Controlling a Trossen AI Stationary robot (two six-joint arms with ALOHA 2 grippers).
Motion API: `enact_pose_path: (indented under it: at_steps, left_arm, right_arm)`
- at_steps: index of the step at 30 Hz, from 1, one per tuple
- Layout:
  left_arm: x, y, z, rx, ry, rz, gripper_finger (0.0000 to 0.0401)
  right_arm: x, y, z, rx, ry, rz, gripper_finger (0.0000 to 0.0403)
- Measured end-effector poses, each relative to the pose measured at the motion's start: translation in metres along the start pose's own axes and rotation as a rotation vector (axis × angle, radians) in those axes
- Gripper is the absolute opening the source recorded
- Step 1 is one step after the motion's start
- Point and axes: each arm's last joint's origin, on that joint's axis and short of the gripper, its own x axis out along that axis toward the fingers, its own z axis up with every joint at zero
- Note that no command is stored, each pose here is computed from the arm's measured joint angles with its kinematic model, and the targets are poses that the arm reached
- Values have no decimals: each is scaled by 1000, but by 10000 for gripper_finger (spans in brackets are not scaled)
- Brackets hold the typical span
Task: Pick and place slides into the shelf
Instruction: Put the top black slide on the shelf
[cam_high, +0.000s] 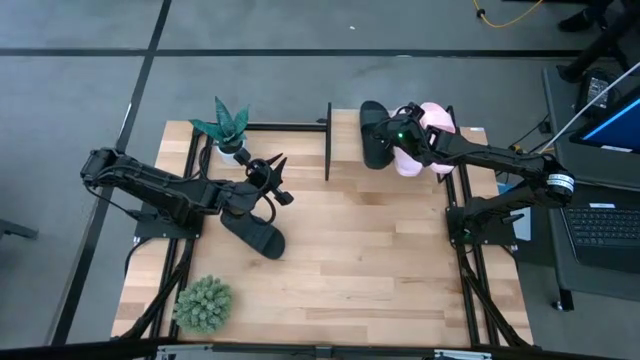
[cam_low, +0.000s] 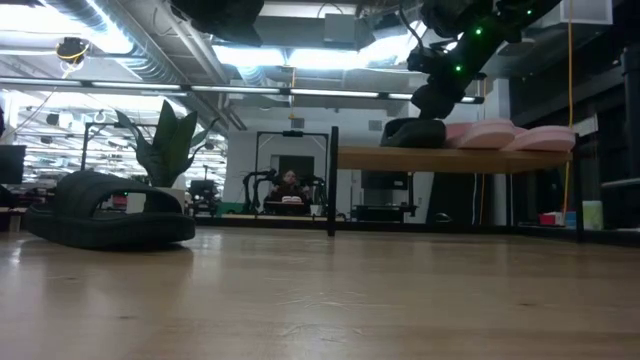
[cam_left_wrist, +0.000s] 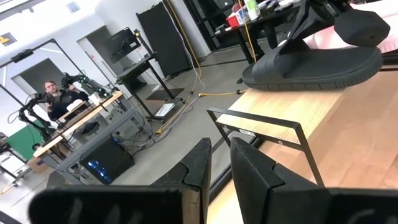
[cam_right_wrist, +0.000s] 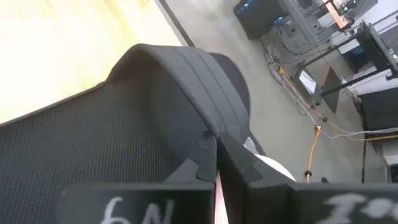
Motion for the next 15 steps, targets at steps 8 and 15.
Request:
enact_pose_path:
  at_steps: [8, 15]
  left_arm:
    - [0, 0, 0, -1, 0, 0, 53]
    - [0, 0, 0, -1, 0, 0, 53]
  right_arm:
    - [0, 1, -2, -3, 20, 7, 6]
    - [0, 1, -2, -31, 22, 7, 6]
